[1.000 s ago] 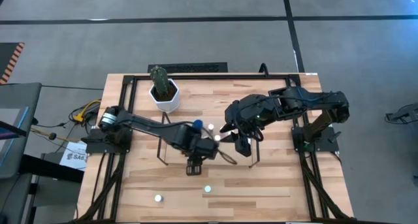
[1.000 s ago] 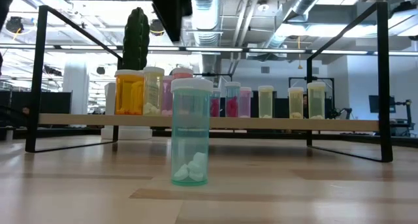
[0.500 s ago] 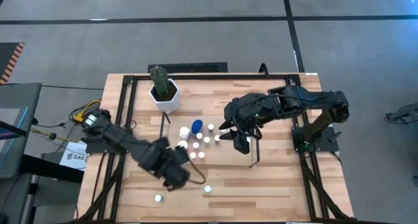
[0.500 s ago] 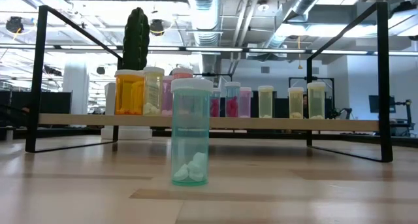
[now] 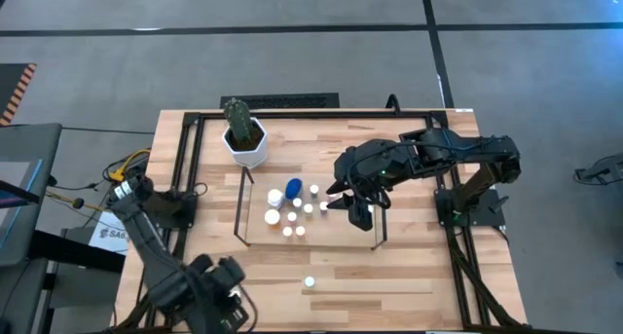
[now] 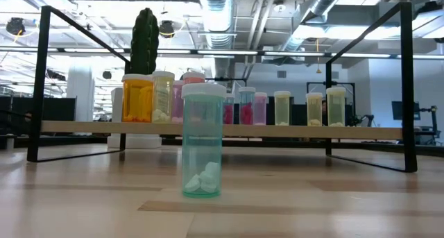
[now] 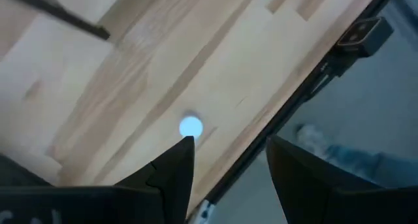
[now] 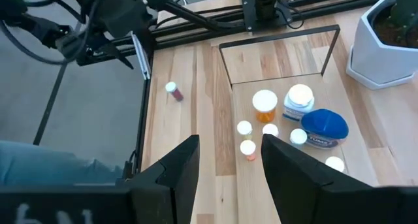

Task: Pick and place medicine bottles onto shelf by color
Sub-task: Put the blue pill bottle on the shelf

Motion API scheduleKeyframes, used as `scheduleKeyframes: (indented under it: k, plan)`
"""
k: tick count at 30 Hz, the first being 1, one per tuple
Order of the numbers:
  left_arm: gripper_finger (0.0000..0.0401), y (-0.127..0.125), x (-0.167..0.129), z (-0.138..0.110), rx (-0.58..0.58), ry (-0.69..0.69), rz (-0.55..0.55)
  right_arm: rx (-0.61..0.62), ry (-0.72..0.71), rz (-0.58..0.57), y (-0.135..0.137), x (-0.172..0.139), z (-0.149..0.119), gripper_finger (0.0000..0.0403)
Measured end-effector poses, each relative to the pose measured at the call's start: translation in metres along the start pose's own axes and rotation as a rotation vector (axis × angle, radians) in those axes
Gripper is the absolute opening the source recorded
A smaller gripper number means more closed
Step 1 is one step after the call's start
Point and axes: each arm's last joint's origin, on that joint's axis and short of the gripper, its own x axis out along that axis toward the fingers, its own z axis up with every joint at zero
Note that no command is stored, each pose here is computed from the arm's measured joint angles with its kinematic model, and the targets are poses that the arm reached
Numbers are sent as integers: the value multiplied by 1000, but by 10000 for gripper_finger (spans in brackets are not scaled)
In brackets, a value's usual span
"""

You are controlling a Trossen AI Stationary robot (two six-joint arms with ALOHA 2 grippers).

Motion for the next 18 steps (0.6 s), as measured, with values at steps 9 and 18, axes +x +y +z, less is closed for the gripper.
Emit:
scheduleKeyframes:
  k: [9, 18]
  plan:
    - [177, 11, 25, -27, -30, 31, 102, 0, 0, 0, 0, 0, 0, 186]
    - [201, 38, 44, -34, 85, 31, 91, -1, 0, 0, 0, 0, 0, 186]
